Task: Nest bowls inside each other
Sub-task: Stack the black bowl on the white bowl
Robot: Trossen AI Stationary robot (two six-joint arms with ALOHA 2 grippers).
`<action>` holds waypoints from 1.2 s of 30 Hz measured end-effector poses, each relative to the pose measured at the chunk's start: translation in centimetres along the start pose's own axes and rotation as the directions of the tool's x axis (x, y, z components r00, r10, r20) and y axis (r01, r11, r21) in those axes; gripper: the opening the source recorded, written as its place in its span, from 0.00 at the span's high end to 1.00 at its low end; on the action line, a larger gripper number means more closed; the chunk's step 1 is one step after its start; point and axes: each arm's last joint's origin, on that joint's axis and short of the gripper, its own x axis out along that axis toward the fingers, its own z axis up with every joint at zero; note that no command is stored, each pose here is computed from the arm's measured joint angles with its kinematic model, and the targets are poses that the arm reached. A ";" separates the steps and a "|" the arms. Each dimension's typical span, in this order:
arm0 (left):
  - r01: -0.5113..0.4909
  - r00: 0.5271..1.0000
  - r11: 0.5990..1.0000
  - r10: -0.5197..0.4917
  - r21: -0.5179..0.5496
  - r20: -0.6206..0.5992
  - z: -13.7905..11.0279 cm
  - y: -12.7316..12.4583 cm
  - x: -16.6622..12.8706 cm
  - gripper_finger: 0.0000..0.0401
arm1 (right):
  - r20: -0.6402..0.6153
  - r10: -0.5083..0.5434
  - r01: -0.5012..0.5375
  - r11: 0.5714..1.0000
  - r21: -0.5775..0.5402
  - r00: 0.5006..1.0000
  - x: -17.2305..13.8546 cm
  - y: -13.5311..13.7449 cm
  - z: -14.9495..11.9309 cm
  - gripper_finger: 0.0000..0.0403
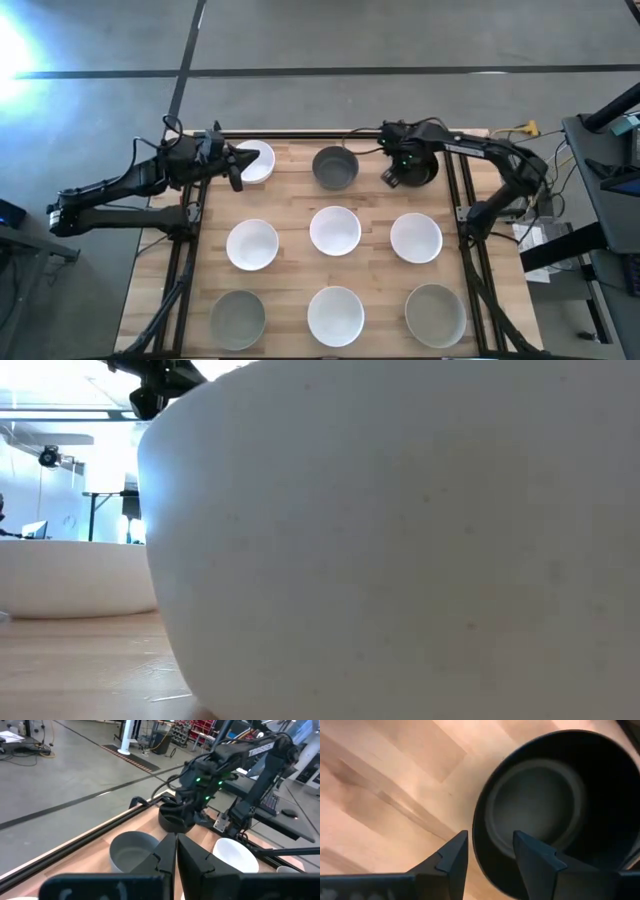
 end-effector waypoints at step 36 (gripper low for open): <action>-0.002 1.000 1.000 0.002 0.003 -0.005 -0.2 0.1 -0.1 1.00 | 0.004 0.125 -0.125 0.991 0.044 0.992 0.0 0.3 -0.5 0.98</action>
